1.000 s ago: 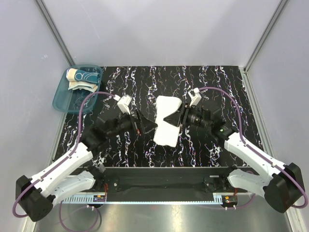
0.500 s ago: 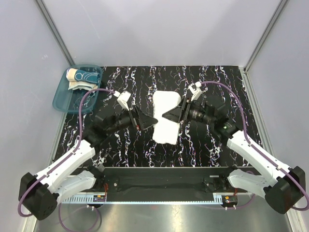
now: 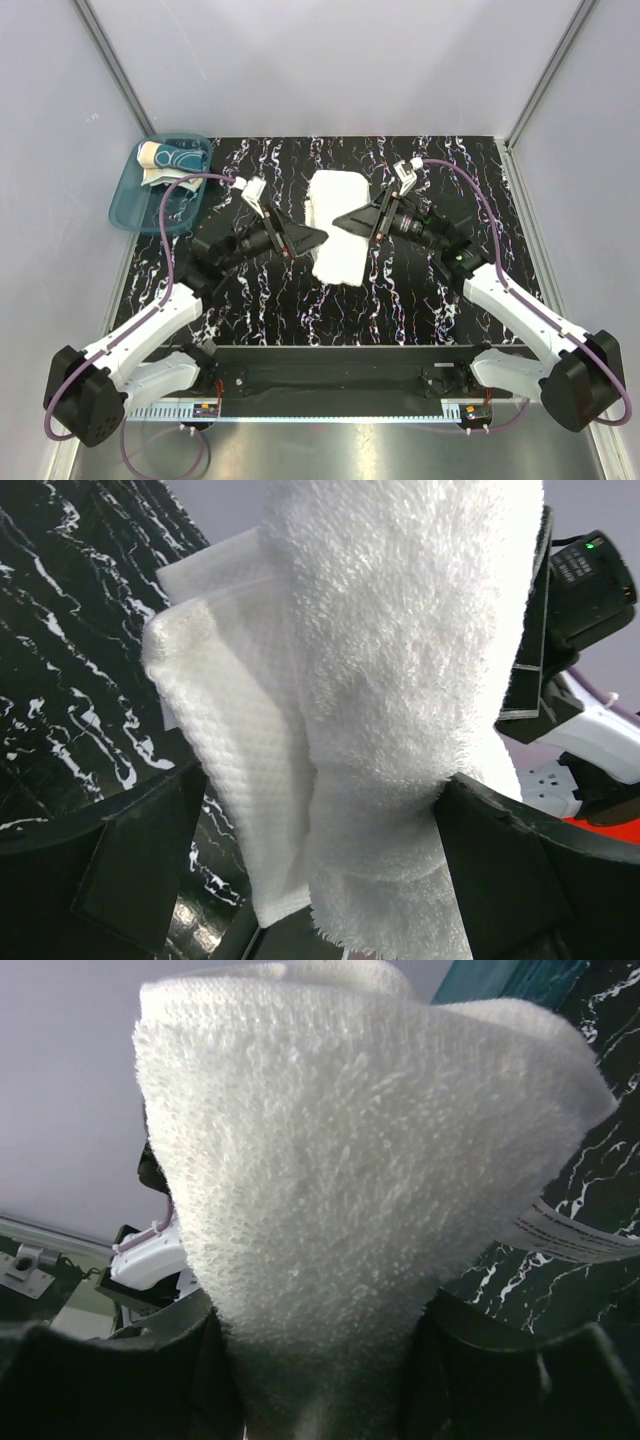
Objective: Roll the towels
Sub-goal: Place the rolled towel into the container
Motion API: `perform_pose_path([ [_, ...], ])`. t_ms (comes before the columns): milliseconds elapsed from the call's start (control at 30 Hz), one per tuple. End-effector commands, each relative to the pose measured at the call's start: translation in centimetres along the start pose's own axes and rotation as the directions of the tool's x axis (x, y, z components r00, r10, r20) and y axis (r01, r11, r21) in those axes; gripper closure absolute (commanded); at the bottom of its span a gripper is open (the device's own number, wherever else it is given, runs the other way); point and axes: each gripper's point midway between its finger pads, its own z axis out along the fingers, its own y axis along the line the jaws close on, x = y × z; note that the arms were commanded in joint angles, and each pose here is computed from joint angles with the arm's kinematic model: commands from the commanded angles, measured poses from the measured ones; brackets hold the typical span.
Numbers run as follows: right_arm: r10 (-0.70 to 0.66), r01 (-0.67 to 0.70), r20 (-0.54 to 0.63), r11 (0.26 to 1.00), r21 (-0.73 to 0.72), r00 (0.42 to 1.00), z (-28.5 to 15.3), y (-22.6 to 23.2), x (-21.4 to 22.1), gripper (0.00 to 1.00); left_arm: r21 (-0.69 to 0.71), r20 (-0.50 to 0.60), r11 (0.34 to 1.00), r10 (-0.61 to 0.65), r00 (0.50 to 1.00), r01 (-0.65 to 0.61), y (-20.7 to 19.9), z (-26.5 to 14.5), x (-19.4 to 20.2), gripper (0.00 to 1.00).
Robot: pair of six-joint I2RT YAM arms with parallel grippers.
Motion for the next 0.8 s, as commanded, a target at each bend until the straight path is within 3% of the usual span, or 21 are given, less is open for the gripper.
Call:
perform_pose_path([
  [0,-0.065,0.061,-0.002,0.947,-0.314,0.998,-1.0,8.5,-0.5,0.50,0.020,-0.070,0.999,-0.027,0.997,0.028,0.7,0.7,2.1,0.01],
  [67,-0.060,0.058,0.003,0.953,-0.299,0.998,-0.8,8.1,-0.5,0.50,0.036,-0.063,0.999,-0.022,0.998,0.024,0.3,0.7,1.8,0.01],
  [167,-0.040,0.041,0.011,0.989,-0.145,0.999,-0.4,5.5,-0.6,0.52,0.060,-0.061,0.998,-0.009,0.998,0.013,-0.9,0.4,1.3,0.01],
  [333,-0.116,0.116,0.041,0.993,0.005,0.992,-0.6,3.2,-1.0,0.53,0.063,-0.056,0.998,-0.001,0.998,0.005,-1.7,0.1,0.8,0.01],
  [533,-0.130,0.128,0.027,0.990,0.061,0.991,-0.3,1.7,-0.3,0.55,0.130,-0.049,0.991,-0.028,0.998,0.035,-3.7,-0.2,0.1,0.01],
  [667,-0.127,0.125,0.033,0.991,0.039,0.991,-0.3,1.8,0.1,0.55,0.254,-0.057,0.965,-0.053,0.997,0.066,-5.7,-0.1,-0.1,0.02],
  [767,-0.134,0.133,0.055,0.991,0.010,0.989,-0.3,2.5,-0.2,0.55,0.318,-0.063,0.943,-0.077,0.995,0.094,-6.5,-0.3,0.0,0.14],
])
